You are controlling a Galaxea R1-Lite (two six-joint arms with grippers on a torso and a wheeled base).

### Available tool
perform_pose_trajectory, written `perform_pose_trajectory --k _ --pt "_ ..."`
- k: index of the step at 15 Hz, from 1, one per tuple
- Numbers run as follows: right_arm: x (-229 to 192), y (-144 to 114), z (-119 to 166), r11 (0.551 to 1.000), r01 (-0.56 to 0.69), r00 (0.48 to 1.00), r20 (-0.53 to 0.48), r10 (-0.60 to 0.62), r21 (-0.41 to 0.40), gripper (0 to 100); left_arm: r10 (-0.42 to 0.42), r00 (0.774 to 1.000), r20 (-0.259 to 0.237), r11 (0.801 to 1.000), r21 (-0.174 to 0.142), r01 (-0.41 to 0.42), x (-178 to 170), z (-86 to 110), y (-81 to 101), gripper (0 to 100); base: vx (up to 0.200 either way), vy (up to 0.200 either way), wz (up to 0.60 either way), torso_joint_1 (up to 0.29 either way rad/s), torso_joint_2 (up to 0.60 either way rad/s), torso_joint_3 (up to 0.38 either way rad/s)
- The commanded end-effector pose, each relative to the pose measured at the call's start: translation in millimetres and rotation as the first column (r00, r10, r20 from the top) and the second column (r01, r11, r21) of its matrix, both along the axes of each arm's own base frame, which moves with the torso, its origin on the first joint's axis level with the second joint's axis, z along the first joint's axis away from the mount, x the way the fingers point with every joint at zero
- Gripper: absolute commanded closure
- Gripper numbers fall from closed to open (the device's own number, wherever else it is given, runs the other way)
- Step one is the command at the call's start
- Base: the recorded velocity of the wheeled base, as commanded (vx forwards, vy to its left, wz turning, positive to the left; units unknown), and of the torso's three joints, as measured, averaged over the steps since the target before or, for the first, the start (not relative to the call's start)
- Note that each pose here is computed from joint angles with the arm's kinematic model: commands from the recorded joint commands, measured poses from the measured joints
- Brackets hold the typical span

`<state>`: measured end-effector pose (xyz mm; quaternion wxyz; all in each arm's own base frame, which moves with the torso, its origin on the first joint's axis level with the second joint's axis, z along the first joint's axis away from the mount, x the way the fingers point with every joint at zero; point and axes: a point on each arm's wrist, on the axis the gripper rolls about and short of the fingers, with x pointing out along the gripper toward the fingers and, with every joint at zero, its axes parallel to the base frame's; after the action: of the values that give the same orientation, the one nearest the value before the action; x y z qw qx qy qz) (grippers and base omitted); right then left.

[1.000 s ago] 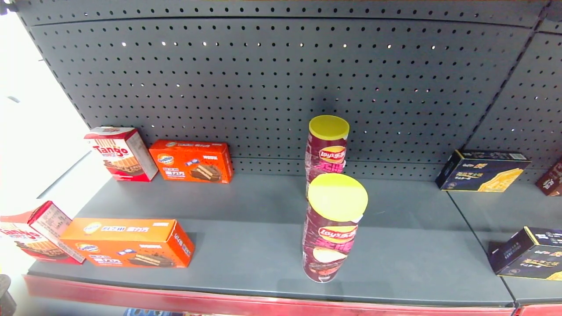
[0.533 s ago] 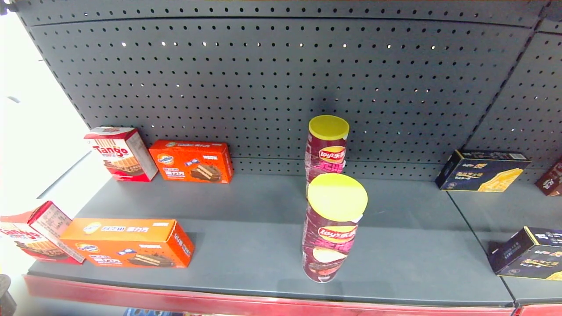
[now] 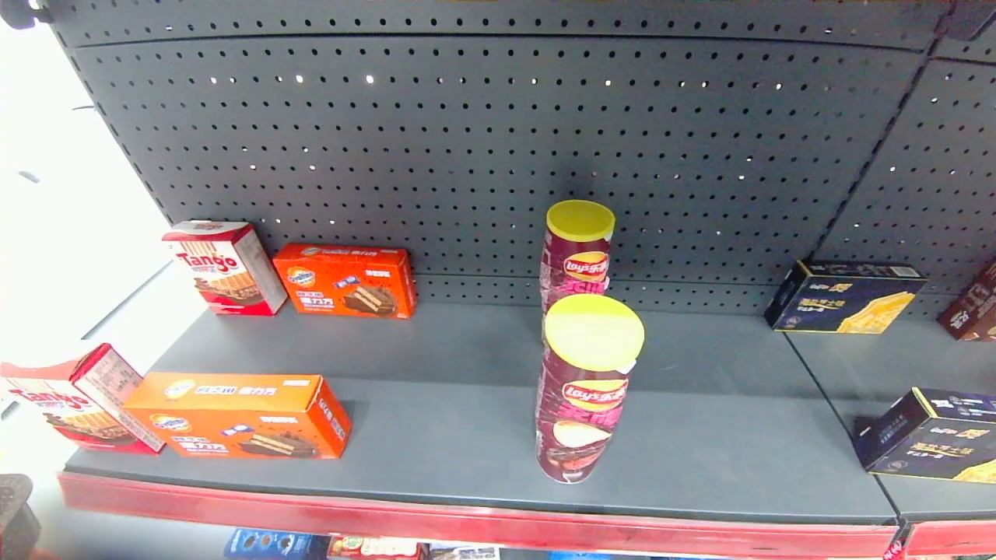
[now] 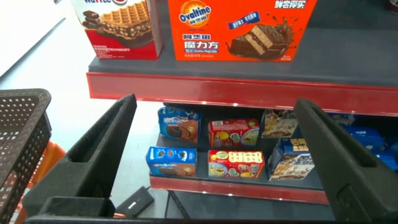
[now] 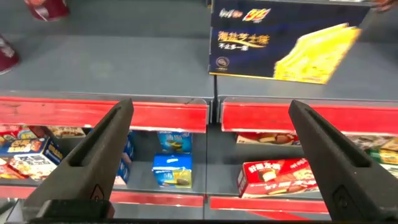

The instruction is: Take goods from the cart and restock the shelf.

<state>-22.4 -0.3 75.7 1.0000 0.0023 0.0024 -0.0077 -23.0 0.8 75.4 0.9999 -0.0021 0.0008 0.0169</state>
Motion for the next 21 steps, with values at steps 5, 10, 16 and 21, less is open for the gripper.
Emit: perform_pose_trajectory --k 5,10,16,21 --pt "0.1 0.0 0.1 1.000 0.000 1.000 -0.001 0.000 0.001 0 0.001 1.000 -0.001 1.000 -0.002 -0.001 0.1 0.0 0.0 0 0.000 0.000 -0.24 0.001 0.00 0.002" --pt "0.1 0.0 0.1 1.000 0.000 1.000 -0.001 0.000 0.000 0 0.006 1.000 -0.001 1.000 -0.002 -0.006 0.1 0.0 0.1 0 0.000 0.000 0.00 0.000 0.00 0.000" --pt "0.3 0.0 0.0 1.000 -0.002 1.000 -0.004 0.002 0.000 0 0.005 1.000 -0.003 1.000 -0.002 -0.005 0.2 -0.4 0.1 0 0.000 0.000 0.00 0.000 0.00 0.000" --pt "0.1 0.0 0.1 1.000 0.000 1.000 -0.001 0.000 0.001 0 0.003 1.000 -0.001 1.000 -0.002 -0.003 0.1 0.0 0.0 0 0.000 0.000 0.00 0.000 0.00 0.000"
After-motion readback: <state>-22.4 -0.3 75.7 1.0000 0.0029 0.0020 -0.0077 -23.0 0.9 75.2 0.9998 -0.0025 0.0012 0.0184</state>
